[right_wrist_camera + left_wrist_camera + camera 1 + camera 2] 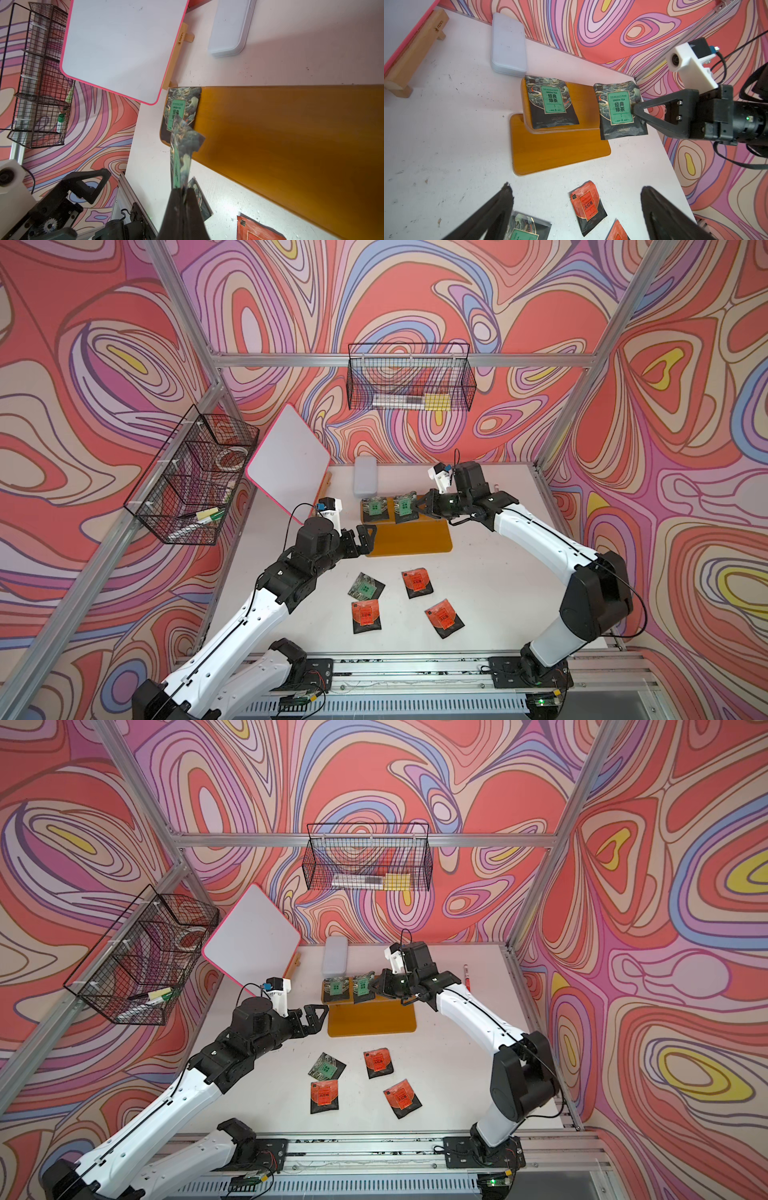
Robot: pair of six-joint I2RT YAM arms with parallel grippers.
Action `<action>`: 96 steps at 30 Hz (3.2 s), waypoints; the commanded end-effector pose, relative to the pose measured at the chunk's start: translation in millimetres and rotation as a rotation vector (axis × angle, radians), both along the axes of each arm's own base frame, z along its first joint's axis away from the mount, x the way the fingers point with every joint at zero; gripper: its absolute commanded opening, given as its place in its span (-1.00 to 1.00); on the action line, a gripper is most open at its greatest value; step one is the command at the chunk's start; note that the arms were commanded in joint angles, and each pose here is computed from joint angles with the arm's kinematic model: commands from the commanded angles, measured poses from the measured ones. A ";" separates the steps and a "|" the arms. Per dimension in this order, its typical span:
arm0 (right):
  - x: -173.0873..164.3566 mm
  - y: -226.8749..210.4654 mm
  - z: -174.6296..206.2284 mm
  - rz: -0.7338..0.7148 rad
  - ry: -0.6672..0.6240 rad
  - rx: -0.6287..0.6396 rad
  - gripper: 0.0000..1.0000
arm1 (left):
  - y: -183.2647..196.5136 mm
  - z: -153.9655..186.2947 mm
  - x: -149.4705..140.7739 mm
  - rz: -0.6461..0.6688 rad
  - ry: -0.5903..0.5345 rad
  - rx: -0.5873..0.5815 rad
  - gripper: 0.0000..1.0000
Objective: Place the tea bags on the shelf by color
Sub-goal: Place the tea bag on the shelf.
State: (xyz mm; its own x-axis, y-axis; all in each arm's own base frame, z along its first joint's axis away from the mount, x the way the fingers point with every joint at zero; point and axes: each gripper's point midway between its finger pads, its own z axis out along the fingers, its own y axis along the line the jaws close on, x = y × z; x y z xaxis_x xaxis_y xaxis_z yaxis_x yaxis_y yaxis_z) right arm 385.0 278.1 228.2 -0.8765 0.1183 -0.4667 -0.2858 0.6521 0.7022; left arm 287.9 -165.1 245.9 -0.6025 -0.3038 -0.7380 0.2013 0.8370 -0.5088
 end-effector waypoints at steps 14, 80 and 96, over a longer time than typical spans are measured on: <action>24.0 -0.9 -6.4 0.025 0.037 0.003 -1.00 | 10.7 -23.9 -1.3 0.037 -0.011 0.023 0.99; 45.6 -14.3 -62.5 0.005 0.196 -0.170 -0.47 | 17.5 -45.5 -6.5 0.063 0.009 0.029 0.99; 25.0 -38.3 -31.5 -0.047 0.104 -0.229 -0.27 | 28.8 -93.9 -34.5 0.043 0.180 0.114 0.99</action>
State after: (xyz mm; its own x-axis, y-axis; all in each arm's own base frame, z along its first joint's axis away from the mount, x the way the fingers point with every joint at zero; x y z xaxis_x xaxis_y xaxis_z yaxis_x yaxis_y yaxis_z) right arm 417.6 252.8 181.8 -0.9360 0.0572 -0.3474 -0.1708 0.7891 0.5900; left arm 267.6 -145.4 176.7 -0.6587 -0.2820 -0.6976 0.1188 0.8765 -0.4665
